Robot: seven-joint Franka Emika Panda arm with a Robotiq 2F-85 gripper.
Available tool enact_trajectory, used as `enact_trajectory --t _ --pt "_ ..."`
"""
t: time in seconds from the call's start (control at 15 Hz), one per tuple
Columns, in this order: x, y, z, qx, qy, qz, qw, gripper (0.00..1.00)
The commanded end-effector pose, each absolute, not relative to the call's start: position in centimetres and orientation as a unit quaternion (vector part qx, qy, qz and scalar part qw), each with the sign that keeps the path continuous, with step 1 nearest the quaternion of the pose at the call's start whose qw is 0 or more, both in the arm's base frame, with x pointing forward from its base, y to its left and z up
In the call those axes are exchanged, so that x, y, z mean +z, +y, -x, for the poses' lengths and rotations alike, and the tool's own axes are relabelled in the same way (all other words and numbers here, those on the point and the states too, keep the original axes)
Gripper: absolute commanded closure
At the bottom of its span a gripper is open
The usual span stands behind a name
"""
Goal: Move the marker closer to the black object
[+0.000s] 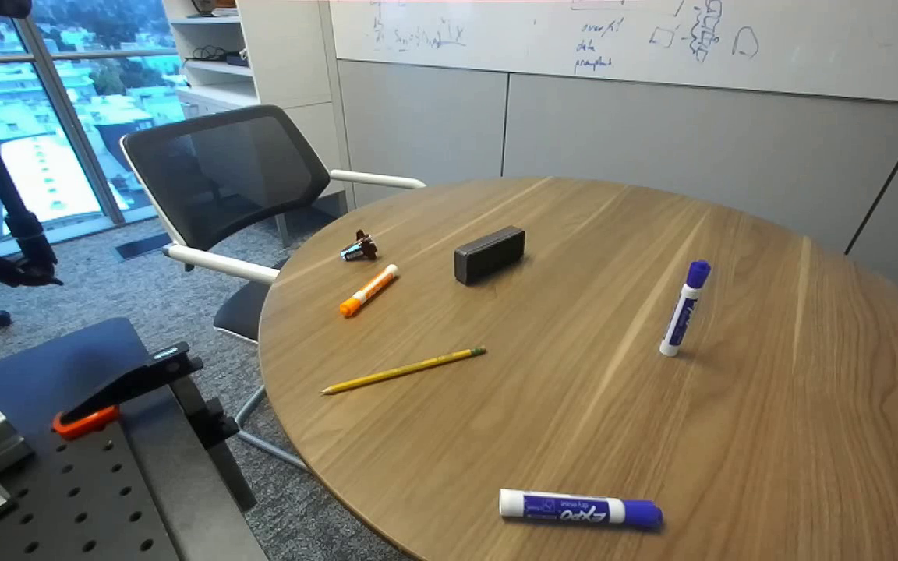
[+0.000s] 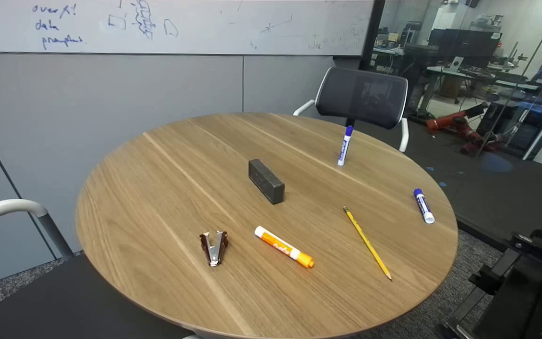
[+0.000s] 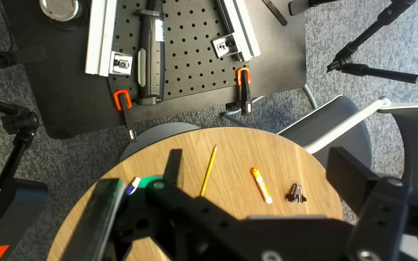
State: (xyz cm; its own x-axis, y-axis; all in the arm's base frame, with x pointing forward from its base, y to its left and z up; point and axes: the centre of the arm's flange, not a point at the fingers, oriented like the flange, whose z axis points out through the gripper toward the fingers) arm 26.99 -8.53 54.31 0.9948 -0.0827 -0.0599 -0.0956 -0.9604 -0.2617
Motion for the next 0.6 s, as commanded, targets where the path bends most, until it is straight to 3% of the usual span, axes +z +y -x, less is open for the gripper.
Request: enact_trajectory --t 0.0,0.53 --pt "54.31 -8.53 -26.99 0.024 0.045 0.99 0.133 0.0" --pt "54.05 -8.38 -27.82 0.027 0.048 0.99 0.132 0.0"
